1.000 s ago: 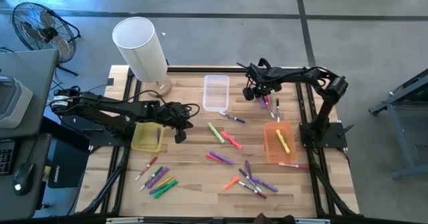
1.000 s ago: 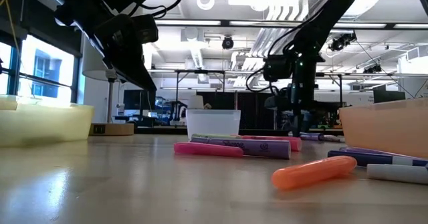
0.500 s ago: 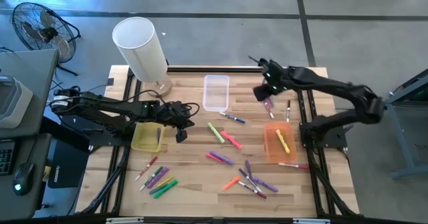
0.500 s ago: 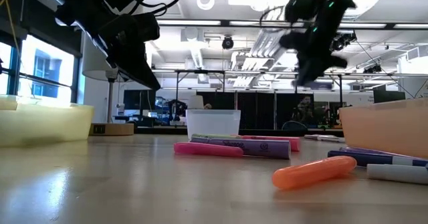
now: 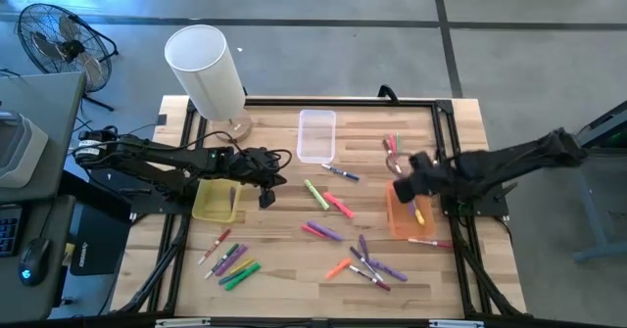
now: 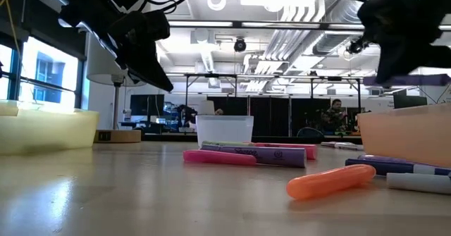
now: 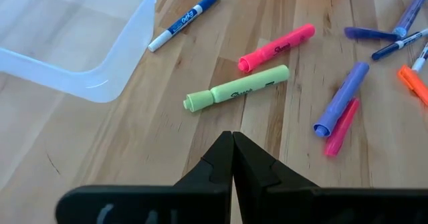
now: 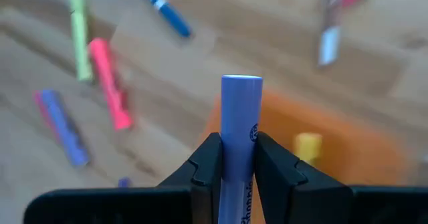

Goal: Pick & Place Markers
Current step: Put the purple highlighter pen into the orange bin, then put the red marker pen into the transparent bin

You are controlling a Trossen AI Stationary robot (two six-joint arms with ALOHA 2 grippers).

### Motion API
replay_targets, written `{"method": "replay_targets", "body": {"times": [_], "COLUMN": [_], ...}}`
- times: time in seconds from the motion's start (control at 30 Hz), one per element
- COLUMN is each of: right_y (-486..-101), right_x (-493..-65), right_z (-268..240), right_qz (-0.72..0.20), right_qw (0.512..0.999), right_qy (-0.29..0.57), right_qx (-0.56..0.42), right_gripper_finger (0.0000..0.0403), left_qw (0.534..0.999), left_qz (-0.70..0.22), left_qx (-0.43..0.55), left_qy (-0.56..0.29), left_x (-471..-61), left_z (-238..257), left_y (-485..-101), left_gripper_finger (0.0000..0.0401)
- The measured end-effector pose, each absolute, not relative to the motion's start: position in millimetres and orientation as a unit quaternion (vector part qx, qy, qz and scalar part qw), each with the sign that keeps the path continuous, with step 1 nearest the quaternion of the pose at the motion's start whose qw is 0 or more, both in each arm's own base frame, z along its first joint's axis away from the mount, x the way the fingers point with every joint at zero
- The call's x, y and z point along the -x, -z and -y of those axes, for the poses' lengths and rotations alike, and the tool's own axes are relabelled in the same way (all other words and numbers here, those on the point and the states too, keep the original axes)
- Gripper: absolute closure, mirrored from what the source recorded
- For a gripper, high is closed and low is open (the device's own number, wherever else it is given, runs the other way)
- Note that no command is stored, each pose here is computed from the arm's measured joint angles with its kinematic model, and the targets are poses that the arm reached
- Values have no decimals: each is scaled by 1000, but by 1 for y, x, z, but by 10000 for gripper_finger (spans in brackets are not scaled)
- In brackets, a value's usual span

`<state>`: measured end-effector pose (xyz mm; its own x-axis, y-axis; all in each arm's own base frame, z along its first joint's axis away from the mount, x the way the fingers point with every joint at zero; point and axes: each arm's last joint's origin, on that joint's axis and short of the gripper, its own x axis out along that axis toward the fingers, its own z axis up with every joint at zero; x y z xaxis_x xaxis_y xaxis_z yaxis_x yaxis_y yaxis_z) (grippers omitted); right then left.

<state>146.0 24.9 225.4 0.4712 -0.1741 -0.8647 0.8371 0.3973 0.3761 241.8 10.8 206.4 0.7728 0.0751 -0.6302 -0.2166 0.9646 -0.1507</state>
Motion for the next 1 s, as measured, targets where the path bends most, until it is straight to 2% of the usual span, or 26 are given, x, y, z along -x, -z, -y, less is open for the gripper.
{"method": "replay_targets", "body": {"times": [0.43,0.77,1.0], "right_y": [-192,-188,-188], "right_x": [-153,-155,-154], "right_z": [-52,-53,-53], "right_qz": [-426,-439,-452], "right_qw": [711,704,714], "right_qy": [363,366,356], "right_qx": [-426,-420,-399], "right_gripper_finger": [344,293,287], "left_qw": [937,936,941], "left_qz": [-323,-323,-298], "left_qx": [105,109,98], "left_qy": [-88,-88,-123], "left_x": [-242,-242,-244], "left_z": [-11,-11,-14], "left_y": [-207,-207,-210], "left_gripper_finger": [401,401,400]}}
